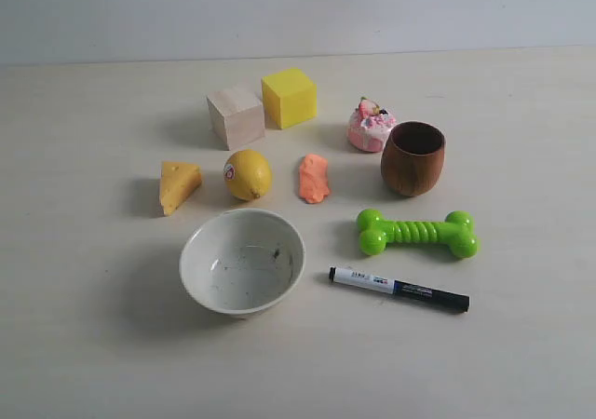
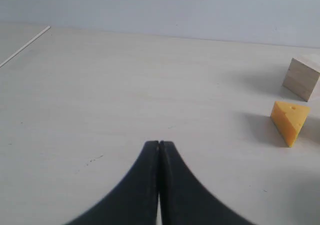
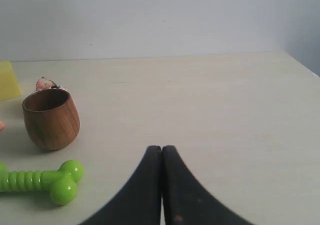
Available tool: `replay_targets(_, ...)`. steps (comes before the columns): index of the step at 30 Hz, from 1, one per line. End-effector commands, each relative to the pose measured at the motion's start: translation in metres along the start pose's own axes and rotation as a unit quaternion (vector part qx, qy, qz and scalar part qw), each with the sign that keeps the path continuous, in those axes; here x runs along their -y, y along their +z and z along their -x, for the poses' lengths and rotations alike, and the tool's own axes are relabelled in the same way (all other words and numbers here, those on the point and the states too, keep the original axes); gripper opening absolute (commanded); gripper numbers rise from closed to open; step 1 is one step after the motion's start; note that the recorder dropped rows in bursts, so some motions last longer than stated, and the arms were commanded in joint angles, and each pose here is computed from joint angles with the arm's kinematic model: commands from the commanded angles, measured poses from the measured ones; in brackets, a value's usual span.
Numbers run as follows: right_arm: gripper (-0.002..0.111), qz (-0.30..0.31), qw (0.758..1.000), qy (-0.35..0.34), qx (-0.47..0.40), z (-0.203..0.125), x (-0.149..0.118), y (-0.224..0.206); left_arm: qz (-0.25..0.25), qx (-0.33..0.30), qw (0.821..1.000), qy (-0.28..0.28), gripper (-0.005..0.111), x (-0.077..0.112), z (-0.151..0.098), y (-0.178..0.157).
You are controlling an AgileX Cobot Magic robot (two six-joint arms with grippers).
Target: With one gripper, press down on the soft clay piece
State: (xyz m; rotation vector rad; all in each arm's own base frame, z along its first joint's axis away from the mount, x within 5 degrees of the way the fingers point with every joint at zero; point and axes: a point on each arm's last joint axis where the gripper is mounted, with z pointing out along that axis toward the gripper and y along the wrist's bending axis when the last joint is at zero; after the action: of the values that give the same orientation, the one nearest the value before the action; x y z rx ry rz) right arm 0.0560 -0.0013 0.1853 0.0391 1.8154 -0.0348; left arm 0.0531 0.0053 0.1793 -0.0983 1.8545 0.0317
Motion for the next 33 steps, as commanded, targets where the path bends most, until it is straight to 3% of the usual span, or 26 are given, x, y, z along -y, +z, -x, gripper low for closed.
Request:
replay_targets(1,0.000,0.000,1.000,0.001,0.004,-0.001,0.000,0.000,0.000,0.009,1.000,-0.001,0.000,0.000,0.002,-0.001)
replay_targets(22,0.000,0.000,1.000,0.001,0.004,-0.001,0.000,0.000,-0.001,0.017,1.000,-0.001,0.000,0.000,0.003,-0.001)
replay_targets(30,0.000,0.000,1.000,0.001,0.003,-0.001,0.000,0.000,-0.016,0.142,0.990,0.003,0.000,0.003,0.026,-0.004)
replay_targets(33,0.000,0.000,1.000,0.001,0.003,-0.001,0.000,0.000,-0.018,0.154,0.988,0.003,0.000,0.003,0.028,-0.005)
